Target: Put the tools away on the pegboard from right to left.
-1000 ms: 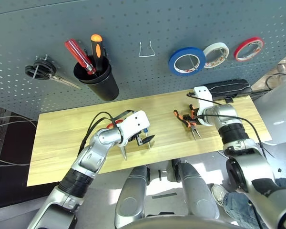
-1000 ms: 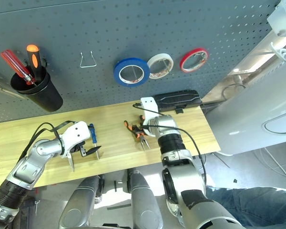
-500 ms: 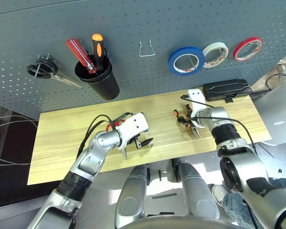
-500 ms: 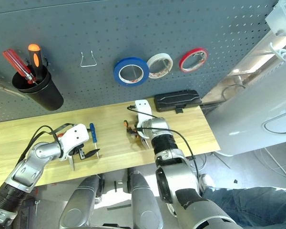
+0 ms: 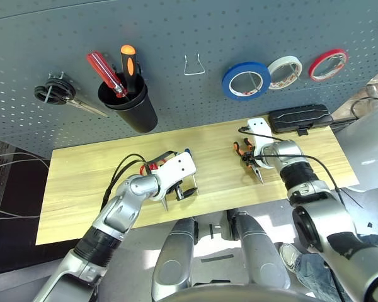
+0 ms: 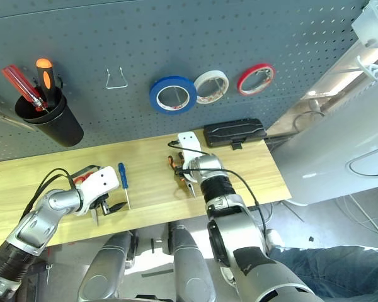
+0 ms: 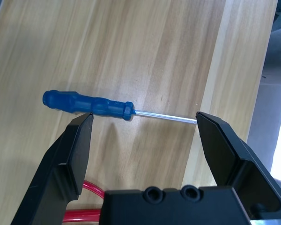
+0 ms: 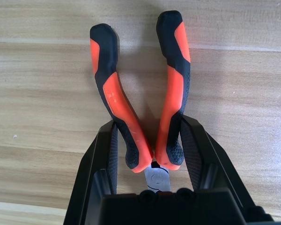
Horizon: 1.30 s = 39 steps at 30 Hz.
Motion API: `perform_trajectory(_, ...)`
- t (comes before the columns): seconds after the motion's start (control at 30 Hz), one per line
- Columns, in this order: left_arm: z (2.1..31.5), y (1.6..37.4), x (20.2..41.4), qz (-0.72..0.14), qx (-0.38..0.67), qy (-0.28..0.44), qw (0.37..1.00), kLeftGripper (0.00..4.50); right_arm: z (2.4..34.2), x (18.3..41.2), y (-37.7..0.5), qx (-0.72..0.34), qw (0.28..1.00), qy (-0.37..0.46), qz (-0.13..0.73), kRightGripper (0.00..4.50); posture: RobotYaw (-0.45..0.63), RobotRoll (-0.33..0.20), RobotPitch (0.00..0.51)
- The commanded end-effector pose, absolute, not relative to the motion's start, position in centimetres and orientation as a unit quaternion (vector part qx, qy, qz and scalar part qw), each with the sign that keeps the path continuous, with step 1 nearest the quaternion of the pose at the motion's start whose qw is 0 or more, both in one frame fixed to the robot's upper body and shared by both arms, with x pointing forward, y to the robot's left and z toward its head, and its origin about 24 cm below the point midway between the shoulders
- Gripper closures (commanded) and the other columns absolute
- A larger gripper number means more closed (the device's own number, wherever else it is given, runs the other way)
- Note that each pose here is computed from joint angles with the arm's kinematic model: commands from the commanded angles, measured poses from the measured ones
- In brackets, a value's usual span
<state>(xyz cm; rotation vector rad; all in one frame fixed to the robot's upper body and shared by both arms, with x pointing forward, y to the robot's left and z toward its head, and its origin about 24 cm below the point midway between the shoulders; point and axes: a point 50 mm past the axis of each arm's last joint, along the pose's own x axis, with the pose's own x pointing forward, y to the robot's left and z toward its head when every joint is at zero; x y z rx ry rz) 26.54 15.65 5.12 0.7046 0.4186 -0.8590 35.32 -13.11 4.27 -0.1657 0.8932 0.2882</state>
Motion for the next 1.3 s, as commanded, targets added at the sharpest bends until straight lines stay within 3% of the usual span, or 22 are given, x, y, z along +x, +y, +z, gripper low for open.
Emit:
perform_trajectory(0.03,4.6,15.7,26.4,-0.407,0.327,0.201,0.829,0.00,3.5,34.5,-12.9,-0.078,0.883,0.433,0.161,2.35,0.06,0.000,0.332)
perform_trajectory(0.2,5.7,15.7,26.8,-0.389,0.315,0.149,0.853,0.00,7.1,34.0,-11.8,-0.081,0.907,0.330,0.250,2.35,0.06,0.000,0.328)
perform_trajectory(0.6,7.5,18.2,26.9,-0.333,0.278,0.009,0.901,0.00,16.7,29.2,-10.0,-0.094,0.895,0.043,0.433,2.35,0.02,0.000,0.310)
perform_trajectory(1.03,10.8,17.2,28.0,-0.336,0.245,-0.139,0.899,0.00,29.1,29.0,-6.6,-0.067,0.855,-0.248,0.450,2.35,0.02,0.000,0.279)
perform_trajectory(1.3,12.3,16.7,28.8,-0.329,0.232,-0.177,0.898,0.00,31.6,30.2,-4.6,-0.054,0.836,-0.328,0.436,2.35,0.03,0.000,0.273)
